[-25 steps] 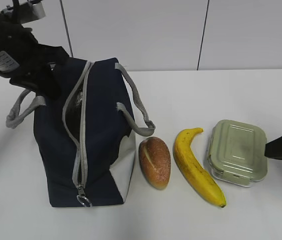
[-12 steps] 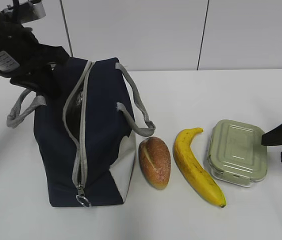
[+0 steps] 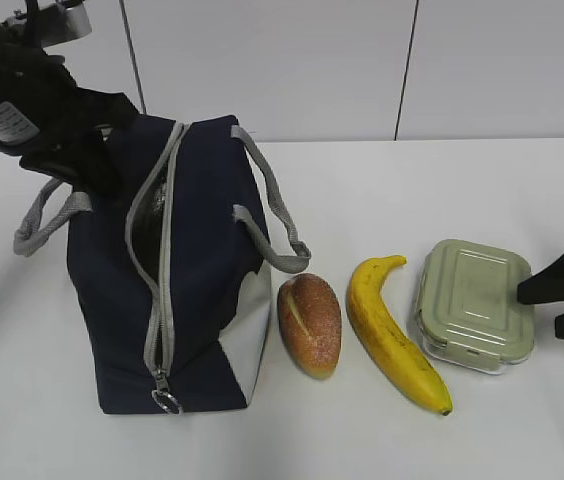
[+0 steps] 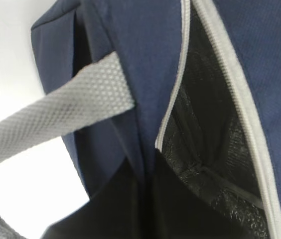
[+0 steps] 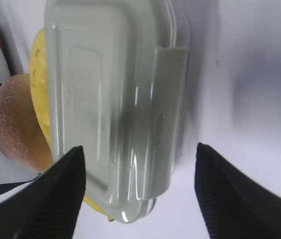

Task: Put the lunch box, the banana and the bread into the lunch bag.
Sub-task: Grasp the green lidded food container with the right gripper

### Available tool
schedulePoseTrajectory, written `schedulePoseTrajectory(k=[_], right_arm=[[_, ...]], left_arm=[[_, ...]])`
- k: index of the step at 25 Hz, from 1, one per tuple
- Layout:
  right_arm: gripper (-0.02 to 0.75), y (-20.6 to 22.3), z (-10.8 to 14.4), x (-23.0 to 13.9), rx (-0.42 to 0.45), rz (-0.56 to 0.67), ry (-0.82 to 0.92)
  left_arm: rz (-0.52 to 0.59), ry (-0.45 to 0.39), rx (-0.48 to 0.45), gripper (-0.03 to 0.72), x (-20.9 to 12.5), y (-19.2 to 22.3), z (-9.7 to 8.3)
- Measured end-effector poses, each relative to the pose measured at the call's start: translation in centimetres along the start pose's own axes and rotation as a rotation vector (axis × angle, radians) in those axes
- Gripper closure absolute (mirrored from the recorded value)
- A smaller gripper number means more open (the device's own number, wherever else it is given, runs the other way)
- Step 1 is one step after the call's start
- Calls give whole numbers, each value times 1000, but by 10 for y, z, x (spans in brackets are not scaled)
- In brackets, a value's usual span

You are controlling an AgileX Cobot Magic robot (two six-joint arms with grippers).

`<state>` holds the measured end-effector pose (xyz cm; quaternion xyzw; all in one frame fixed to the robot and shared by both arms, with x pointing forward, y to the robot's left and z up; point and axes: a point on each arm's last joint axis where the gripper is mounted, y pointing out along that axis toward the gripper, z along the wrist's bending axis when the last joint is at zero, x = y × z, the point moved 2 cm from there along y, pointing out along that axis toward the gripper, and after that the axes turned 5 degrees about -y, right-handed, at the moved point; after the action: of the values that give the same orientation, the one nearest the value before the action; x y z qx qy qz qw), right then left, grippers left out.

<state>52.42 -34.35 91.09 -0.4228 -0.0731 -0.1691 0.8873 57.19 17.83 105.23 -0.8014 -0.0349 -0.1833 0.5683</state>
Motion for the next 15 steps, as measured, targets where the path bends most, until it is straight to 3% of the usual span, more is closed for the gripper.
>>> schedulePoseTrajectory(k=[7,10,15], right_arm=[[197,4,-2,3,22,-17,38],[140,14,-8,2,59,4,78],[120,24,-12,8,135,31,81]], left_arm=[[3,0,0,688,0,0,0],[3,0,0,688,0,0,0],[3,0,0,688,0,0,0]])
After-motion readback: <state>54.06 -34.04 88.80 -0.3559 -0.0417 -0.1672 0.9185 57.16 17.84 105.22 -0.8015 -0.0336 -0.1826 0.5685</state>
